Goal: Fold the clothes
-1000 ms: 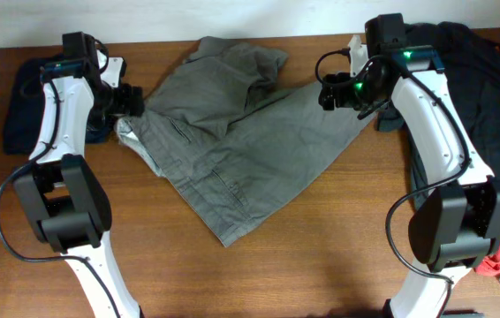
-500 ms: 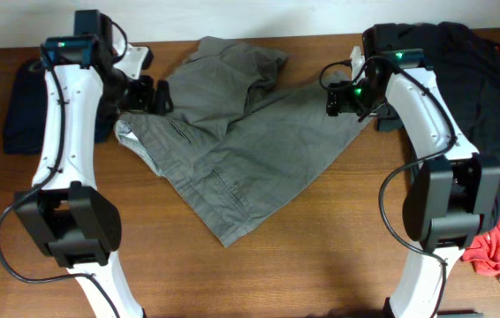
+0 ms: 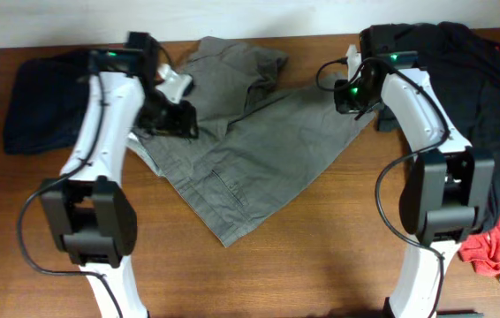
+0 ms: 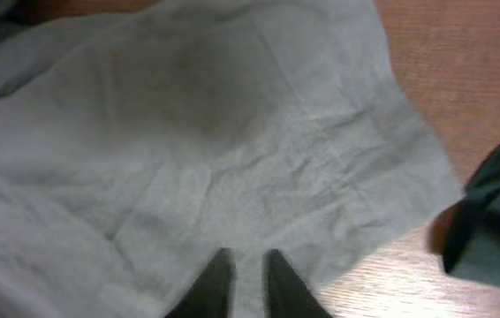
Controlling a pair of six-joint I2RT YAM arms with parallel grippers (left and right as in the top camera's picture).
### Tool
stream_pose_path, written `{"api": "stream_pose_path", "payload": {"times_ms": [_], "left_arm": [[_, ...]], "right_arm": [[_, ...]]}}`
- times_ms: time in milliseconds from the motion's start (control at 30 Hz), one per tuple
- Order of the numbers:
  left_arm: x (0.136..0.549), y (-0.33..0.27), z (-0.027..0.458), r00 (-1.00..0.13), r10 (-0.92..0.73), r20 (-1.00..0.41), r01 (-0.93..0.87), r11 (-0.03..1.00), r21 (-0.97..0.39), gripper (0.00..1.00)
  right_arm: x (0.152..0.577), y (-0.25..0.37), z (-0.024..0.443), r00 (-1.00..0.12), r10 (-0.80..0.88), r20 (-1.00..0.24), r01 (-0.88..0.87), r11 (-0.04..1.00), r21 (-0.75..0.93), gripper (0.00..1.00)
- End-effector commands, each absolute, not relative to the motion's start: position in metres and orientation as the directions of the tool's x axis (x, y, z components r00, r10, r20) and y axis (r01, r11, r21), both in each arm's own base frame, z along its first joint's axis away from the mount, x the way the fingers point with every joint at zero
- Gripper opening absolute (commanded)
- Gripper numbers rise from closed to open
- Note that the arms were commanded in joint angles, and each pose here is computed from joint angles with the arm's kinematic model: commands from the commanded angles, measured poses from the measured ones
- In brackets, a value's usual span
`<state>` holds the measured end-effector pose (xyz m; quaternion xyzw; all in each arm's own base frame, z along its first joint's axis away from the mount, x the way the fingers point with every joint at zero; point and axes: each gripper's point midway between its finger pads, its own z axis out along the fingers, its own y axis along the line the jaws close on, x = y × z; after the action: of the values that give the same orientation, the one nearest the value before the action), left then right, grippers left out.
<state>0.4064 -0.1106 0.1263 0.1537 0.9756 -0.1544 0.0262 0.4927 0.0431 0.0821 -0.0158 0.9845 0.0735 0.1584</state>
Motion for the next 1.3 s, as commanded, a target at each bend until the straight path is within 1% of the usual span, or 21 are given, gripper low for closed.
{"api": "stream_pose_path", "payload": {"times_ms": [0, 33, 67, 100, 167, 333, 433, 633, 933, 1000, 1067, 1167, 1267], "left_arm": [[0.382, -0.137, 0.111, -0.932, 0.36, -0.035, 0.351, 0.88, -0.321, 0.3], [0.372, -0.146, 0.104, -0.925, 0.38, -0.009, 0.361, 0.871, -0.335, 0.25], [0.364, -0.152, 0.098, -0.919, 0.395, 0.011, 0.367, 0.863, -0.347, 0.17], [0.356, -0.158, 0.091, -0.912, 0.409, 0.03, 0.373, 0.857, -0.356, 0.1], [0.343, -0.164, 0.076, -0.9, 0.432, 0.063, 0.383, 0.85, -0.36, 0.01], [0.317, -0.165, 0.043, -0.883, 0.45, 0.132, 0.378, 0.849, -0.369, 0.01], [0.31, -0.159, 0.024, -0.896, 0.413, 0.164, 0.34, 0.874, -0.347, 0.01], [0.31, -0.12, -0.007, -0.945, 0.248, 0.211, 0.218, 0.963, -0.157, 0.01], [0.294, -0.077, -0.029, -0.958, 0.01, 0.286, -0.021, 0.994, -0.108, 0.01], [0.29, -0.064, -0.033, -0.951, -0.049, 0.304, -0.084, 0.991, -0.102, 0.01], [0.288, -0.052, -0.035, -0.945, -0.091, 0.315, -0.129, 0.986, -0.102, 0.01], [0.292, -0.035, -0.036, -0.941, -0.139, 0.31, -0.179, 0.978, -0.107, 0.01], [0.301, -0.027, -0.033, -0.943, -0.166, 0.288, -0.206, 0.971, -0.118, 0.01]], "right_arm": [[0.492, 0.039, 0.068, -0.958, -0.009, -0.287, -0.048, 0.991, 0.128, 0.09], [0.492, 0.039, 0.067, -0.958, -0.009, -0.286, -0.048, 0.991, 0.129, 0.06], [0.492, 0.039, 0.067, -0.958, -0.009, -0.286, -0.047, 0.991, 0.128, 0.04], [0.492, 0.039, 0.067, -0.958, -0.009, -0.286, -0.048, 0.991, 0.128, 0.04], [0.493, 0.039, 0.068, -0.957, -0.009, -0.29, -0.048, 0.991, 0.128, 0.04], [0.494, 0.04, 0.067, -0.956, -0.009, -0.294, -0.049, 0.991, 0.128, 0.04], [0.494, 0.038, 0.066, -0.956, -0.005, -0.293, -0.044, 0.991, 0.128, 0.04], [0.494, 0.037, 0.064, -0.958, -0.003, -0.287, -0.042, 0.991, 0.128, 0.04], [0.494, 0.037, 0.064, -0.958, -0.003, -0.287, -0.041, 0.991, 0.129, 0.04], [0.494, 0.037, 0.064, -0.958, -0.003, -0.287, -0.041, 0.991, 0.129, 0.06], [0.494, 0.037, 0.064, -0.958, 0.005, -0.286, -0.034, 0.991, 0.131, 0.11], [0.493, 0.037, 0.064, -0.96, 0.015, -0.28, -0.024, 0.99, 0.136, 0.16], [0.483, 0.045, 0.059, -0.972, 0.03, -0.231, -0.013, 0.983, 0.183, 0.17]]}}
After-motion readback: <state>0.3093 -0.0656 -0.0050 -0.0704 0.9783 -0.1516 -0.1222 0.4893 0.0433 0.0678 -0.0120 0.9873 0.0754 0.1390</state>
